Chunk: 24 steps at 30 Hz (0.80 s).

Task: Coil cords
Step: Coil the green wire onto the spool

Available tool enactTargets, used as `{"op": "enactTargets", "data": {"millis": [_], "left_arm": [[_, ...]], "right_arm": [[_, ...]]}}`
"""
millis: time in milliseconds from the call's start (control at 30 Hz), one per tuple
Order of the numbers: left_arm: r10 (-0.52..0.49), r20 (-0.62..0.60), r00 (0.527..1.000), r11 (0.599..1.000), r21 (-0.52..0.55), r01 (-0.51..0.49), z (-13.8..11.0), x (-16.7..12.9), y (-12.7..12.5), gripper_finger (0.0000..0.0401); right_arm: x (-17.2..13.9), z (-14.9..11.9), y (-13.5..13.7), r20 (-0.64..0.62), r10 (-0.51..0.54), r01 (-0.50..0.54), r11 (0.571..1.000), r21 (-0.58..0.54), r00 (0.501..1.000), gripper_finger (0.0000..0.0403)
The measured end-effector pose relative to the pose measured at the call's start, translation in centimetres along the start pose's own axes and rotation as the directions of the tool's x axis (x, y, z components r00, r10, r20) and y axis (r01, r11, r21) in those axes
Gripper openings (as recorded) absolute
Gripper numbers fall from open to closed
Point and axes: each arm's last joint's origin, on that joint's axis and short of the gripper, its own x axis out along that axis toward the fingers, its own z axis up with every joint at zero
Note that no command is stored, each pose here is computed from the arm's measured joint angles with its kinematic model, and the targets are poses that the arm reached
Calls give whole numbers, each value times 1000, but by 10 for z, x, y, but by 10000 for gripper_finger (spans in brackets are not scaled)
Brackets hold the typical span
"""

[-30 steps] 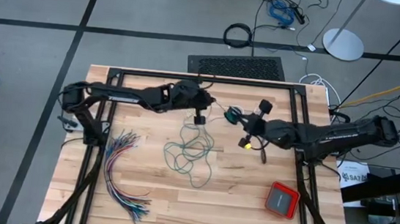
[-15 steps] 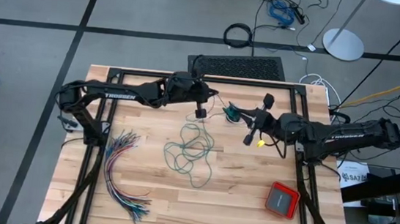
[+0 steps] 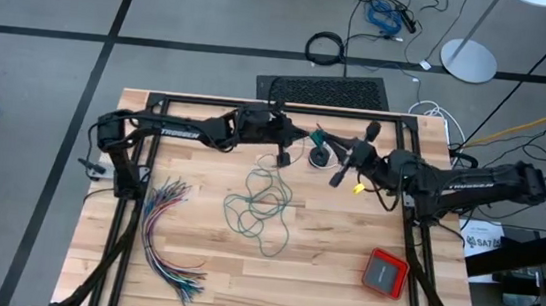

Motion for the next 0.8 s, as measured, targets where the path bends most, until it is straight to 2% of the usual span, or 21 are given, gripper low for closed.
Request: {"op": "enactTargets", "data": {"millis": [233, 367, 433, 800], "left_arm": [[-6, 81, 997, 999, -32, 9, 11, 1, -13, 15], [118, 62, 991, 993, -12, -117, 13, 1, -14, 15], [145, 56, 988, 989, -16, -144, 13, 1, -12, 15], [145, 84, 986, 989, -44, -142, 17, 1, -16, 15]], "right_arm": [[17, -5, -1, 20, -100, 101, 994, -30, 995, 1], [28, -9, 0, 63, -70, 69, 998, 13, 996, 0], [32, -11, 0, 75, -79, 77, 996, 35, 994, 0], [45, -13, -10, 148, -170, 162, 985, 66, 974, 0]]}}
